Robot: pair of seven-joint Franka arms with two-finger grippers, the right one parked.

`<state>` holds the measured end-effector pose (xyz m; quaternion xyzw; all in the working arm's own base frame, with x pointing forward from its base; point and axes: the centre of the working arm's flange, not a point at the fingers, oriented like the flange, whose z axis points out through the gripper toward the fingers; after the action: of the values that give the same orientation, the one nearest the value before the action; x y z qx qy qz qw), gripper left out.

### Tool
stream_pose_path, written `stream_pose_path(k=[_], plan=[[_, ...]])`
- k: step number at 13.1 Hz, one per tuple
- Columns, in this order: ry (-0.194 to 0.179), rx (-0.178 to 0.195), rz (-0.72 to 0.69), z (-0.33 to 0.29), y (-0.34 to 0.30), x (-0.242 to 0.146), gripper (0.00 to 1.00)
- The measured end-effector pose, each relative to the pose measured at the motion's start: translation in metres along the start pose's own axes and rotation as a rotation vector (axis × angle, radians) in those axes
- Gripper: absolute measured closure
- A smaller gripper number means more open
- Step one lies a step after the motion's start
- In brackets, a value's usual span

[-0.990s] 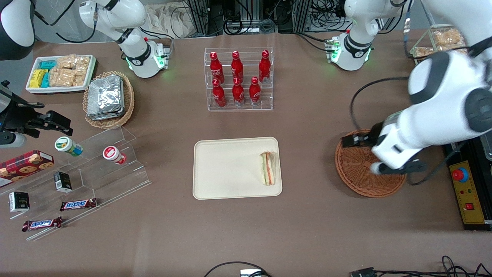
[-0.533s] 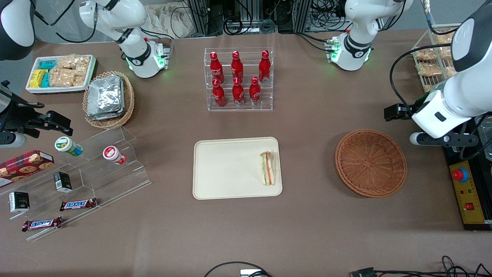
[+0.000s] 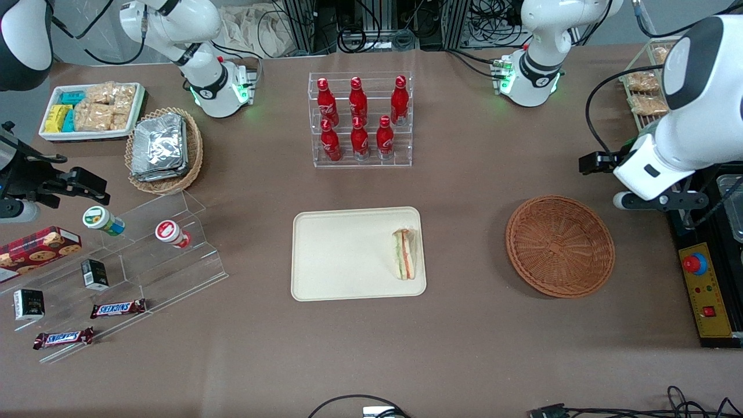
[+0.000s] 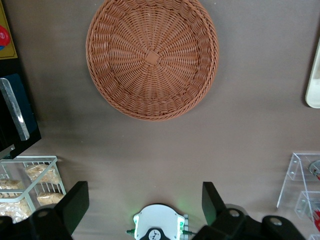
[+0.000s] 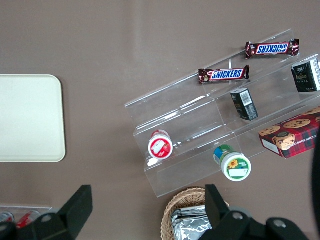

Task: Place sandwich from basket to tray

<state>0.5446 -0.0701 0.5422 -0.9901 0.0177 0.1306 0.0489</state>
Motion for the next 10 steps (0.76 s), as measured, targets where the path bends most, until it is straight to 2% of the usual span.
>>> stream_pose_path(k=[2,5,10], plan=[[0.031,0.013,-0.001,0.004,0.004,-0.01,0.0],[0.053,0.021,0.003,0.001,0.007,-0.019,0.0],[0.107,0.005,-0.013,-0.005,-0.005,-0.013,0.0]])
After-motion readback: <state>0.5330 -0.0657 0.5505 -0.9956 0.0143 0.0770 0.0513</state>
